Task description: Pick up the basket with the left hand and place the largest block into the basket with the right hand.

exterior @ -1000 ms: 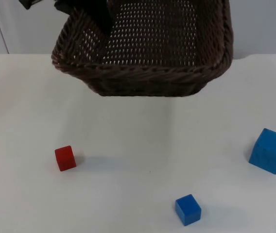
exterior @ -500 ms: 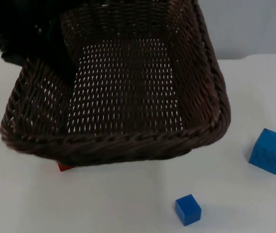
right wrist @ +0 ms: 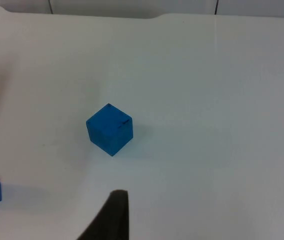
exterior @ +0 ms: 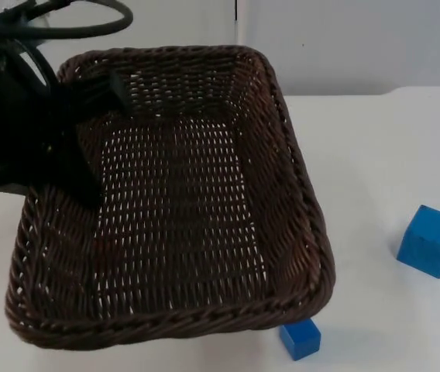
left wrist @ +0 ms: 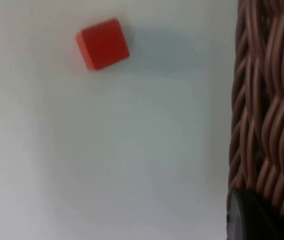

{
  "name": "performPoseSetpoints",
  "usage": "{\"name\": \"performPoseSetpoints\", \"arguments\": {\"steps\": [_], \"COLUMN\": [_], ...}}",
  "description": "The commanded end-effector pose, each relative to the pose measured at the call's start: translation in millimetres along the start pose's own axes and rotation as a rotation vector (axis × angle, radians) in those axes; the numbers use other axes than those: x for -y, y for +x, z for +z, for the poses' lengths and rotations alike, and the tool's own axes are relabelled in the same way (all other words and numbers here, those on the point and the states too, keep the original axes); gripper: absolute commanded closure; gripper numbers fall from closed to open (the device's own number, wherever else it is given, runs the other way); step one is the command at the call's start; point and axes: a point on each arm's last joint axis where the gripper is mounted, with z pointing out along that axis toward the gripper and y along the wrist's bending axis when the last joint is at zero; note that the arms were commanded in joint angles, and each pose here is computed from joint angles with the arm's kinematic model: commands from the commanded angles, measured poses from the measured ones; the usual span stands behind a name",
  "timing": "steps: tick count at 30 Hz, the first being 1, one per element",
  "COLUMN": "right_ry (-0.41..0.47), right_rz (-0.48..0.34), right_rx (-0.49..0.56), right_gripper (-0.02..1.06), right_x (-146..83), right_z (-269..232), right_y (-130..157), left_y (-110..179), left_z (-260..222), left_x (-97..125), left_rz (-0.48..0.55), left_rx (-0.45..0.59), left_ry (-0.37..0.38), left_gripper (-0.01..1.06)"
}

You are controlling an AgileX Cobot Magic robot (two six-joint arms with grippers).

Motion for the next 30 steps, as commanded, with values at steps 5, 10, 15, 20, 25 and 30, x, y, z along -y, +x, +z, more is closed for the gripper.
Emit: {"name": "performPoseSetpoints", "arguments": {"steps": [5, 10, 15, 20, 25, 30], "right_ry": [0.006, 0.006, -0.019, -0.022, -0.022, -0.021], "right_rz": [0.004, 0.004, 0.017, 0.019, 0.021, 0.023], "right_rx": [0.006, 0.006, 0.011, 0.023, 0.002, -0.014], "right_gripper": [-0.01, -0.01, -0.01, -0.01, -0.01, -0.01], "right_x": [0.0, 0.0, -2.3, -2.5, -1.5, 0.0], "right_z": [0.1, 0.1, 0.1, -1.1, 5.5, 21.3], "right_y": [0.1, 0.1, -0.4, -3.2, -23.8, -55.8], "left_y": [1.9, 2.0, 2.0, 1.9, 1.9, 2.1], "left_z": [0.9, 0.9, 0.9, 0.8, 0.8, 0.8], "left_x": [-0.1, 1.1, 1.2, 1.3, 1.4, 1.8], "left_rz": [-0.028, -0.043, -0.045, -0.047, -0.048, -0.053], "left_rx": [0.048, 0.046, 0.046, 0.047, 0.047, 0.045], "left_ry": [0.021, 0.034, 0.035, 0.037, 0.038, 0.042], "left_gripper": [1.05, 1.05, 1.05, 1.05, 1.05, 1.05]}}
